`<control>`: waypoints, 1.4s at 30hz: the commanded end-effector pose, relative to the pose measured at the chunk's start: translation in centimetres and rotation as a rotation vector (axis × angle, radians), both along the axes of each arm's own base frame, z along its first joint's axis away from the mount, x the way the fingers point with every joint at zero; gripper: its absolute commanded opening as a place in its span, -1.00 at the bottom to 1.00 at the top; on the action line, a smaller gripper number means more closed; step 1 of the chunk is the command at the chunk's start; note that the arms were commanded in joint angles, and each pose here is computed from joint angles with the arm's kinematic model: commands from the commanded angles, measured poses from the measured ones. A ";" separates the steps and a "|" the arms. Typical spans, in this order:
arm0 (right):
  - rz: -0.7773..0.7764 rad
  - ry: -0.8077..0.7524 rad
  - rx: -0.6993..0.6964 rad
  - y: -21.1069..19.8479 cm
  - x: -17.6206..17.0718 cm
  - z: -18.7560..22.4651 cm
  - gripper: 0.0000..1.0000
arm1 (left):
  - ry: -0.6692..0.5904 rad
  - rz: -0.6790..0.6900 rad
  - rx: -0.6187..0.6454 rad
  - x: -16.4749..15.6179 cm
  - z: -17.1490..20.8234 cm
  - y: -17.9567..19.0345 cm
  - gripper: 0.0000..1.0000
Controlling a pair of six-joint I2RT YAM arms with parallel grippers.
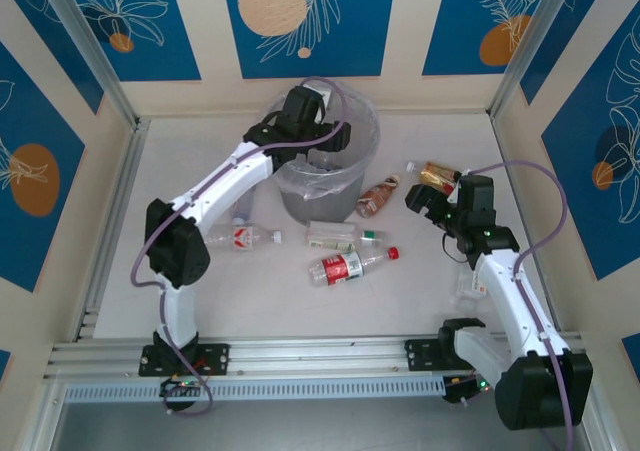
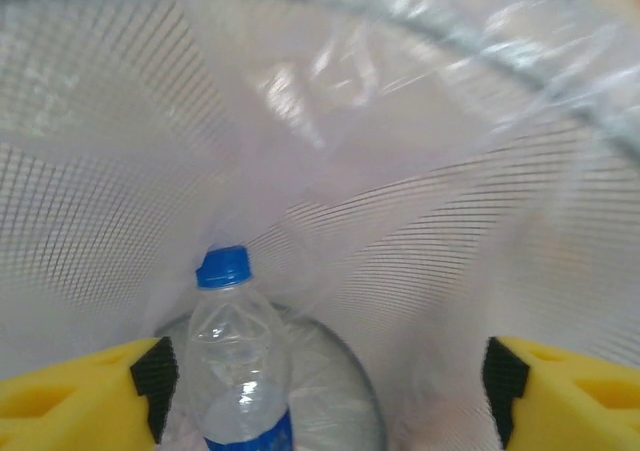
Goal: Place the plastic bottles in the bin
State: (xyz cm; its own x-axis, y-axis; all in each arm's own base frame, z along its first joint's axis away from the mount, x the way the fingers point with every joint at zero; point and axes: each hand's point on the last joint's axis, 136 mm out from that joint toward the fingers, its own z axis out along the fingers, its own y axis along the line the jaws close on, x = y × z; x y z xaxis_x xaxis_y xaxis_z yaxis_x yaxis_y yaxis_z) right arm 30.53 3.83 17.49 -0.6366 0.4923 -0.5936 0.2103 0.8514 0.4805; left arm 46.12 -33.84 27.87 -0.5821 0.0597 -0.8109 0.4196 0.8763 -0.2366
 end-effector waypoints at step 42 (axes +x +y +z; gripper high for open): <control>-0.058 0.417 0.060 4.1 13.5 -9.2 0.75 | -0.208 0.533 -0.140 -14.6 3.4 21.5 0.99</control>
